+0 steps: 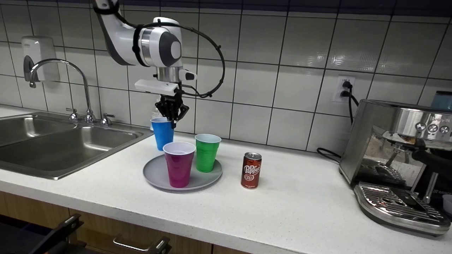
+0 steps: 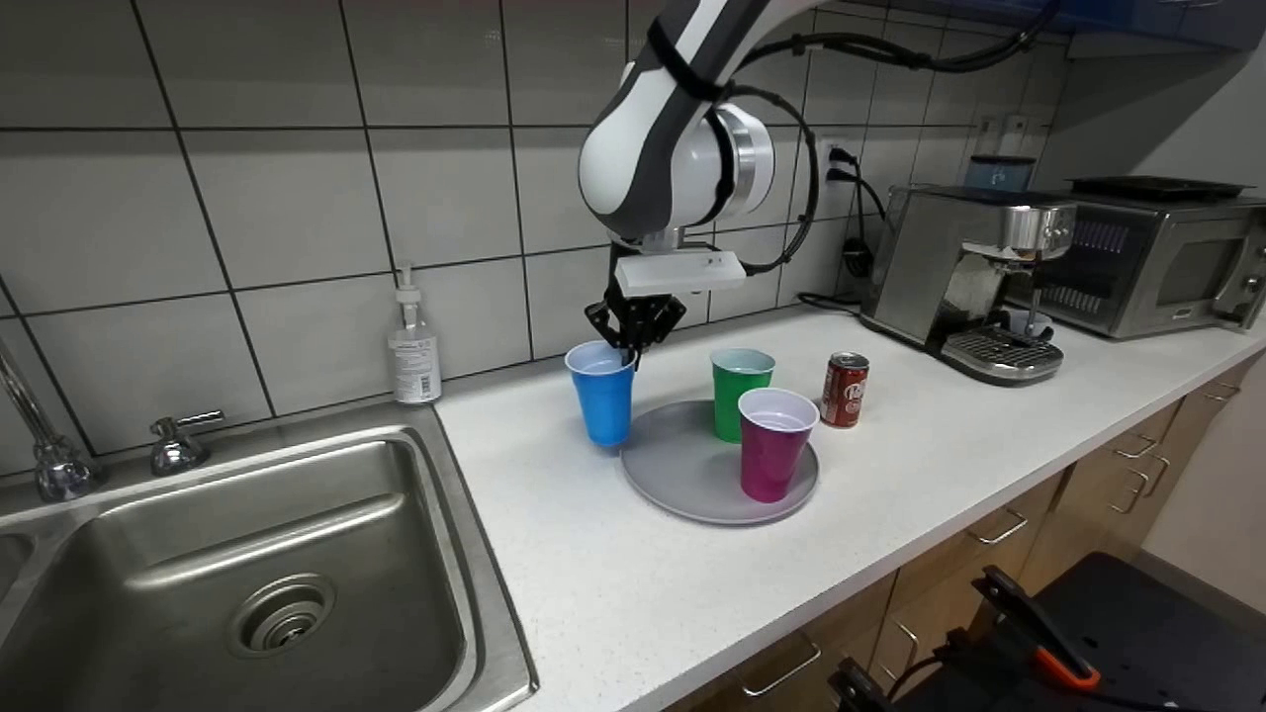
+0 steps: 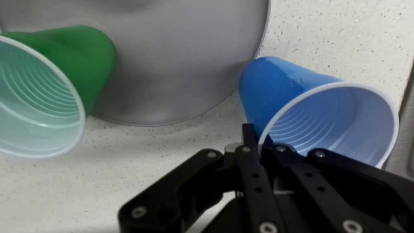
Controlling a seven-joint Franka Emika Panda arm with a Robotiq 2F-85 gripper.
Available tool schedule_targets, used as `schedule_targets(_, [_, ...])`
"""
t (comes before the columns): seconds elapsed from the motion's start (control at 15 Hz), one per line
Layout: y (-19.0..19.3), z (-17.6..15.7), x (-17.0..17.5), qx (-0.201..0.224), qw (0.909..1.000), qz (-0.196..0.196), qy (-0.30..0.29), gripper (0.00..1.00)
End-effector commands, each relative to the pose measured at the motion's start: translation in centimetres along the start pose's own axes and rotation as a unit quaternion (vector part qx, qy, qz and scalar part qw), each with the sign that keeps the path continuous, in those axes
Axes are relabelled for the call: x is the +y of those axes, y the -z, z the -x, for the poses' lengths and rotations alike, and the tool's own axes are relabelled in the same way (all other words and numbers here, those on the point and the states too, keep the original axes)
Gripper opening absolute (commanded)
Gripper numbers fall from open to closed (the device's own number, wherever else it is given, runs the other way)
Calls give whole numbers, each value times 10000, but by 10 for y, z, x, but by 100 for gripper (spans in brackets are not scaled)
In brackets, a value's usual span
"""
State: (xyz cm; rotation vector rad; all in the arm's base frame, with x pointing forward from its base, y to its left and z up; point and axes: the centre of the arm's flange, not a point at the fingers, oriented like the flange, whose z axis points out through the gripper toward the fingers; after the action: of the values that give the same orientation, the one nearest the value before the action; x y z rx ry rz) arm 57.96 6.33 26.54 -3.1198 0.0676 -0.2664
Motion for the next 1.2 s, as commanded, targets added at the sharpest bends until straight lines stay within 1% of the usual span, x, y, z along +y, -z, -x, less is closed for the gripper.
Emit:
schedule_targets(0.0, [12,18,19,67,9999,-19,-84,1])
schedule_targets(0.67, [6,44,50,-88,9992,23,-377,1])
schedule_targets(1.13, [-7,50,54,-210,9990,-10,-406,1])
